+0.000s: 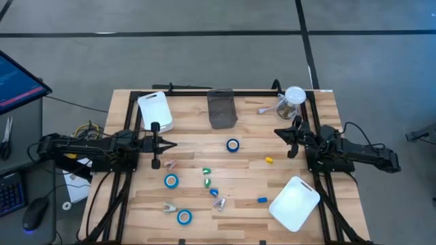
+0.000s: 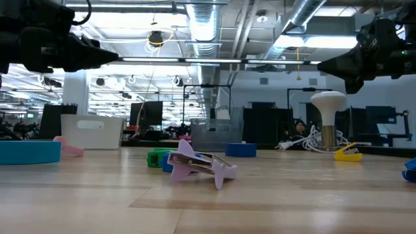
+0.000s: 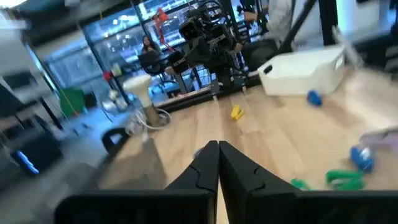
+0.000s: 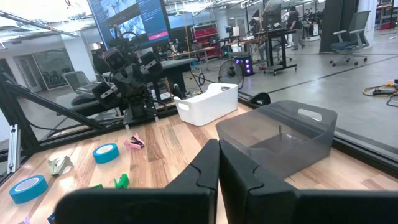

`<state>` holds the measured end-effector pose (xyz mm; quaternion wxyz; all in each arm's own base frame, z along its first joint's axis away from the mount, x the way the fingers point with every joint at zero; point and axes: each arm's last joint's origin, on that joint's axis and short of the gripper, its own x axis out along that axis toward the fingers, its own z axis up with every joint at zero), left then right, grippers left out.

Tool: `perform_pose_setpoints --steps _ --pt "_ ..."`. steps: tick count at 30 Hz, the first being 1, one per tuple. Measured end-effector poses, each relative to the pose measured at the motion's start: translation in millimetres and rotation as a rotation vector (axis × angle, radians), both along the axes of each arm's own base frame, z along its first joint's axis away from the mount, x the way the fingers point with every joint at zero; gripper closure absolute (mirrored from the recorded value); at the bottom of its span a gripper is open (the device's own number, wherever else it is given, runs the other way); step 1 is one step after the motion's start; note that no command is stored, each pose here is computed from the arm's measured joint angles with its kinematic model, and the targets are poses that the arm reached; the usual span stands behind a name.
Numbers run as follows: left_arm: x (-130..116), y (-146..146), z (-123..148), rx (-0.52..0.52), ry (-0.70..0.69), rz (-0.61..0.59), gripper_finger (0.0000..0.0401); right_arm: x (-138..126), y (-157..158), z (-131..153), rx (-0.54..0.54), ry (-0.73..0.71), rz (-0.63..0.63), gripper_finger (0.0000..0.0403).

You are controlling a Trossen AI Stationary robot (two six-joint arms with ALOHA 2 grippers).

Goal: Pick and place Stapler, Stapler remover, tape
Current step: Put the blue tape into the bottom white bin

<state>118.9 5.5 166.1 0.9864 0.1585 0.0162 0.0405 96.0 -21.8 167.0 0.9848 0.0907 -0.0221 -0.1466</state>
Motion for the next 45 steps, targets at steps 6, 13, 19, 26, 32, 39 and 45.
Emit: perform_pose_setpoints --steps 6,13,19,26,32,39,45 --pt "0.0 0.0 0.0 -0.335 -0.029 0.007 0.0398 0.0 0.0 0.0 0.000 0.000 0.000 0.0402" --pt "0.0 0.0 0.7 -0.498 -0.050 0.008 0.0398 0.0 0.0 0.0 -0.022 0.006 -0.001 0.0402" --pt "0.0 0.0 0.7 -0.498 -0.050 0.008 0.0398 0.0 0.0 0.0 -0.025 0.007 -0.001 0.0402" --pt "0.0 0.0 0.5 -0.502 -0.049 0.008 0.0398 0.0 0.0 0.0 -0.025 0.008 0.000 0.0402" --pt "0.0 0.0 1.6 -0.557 -0.063 0.006 0.0398 0.0 0.0 0.0 0.004 -0.002 0.000 0.0402" --pt "-0.1 0.8 4.6 -0.522 -0.098 0.022 0.0398 -0.4 0.1 5.8 0.047 -0.066 0.003 0.0402" --pt "0.1 4.5 25.2 -0.550 -0.223 0.123 0.0398 -7.5 3.9 35.6 0.131 -0.141 0.031 0.0402"
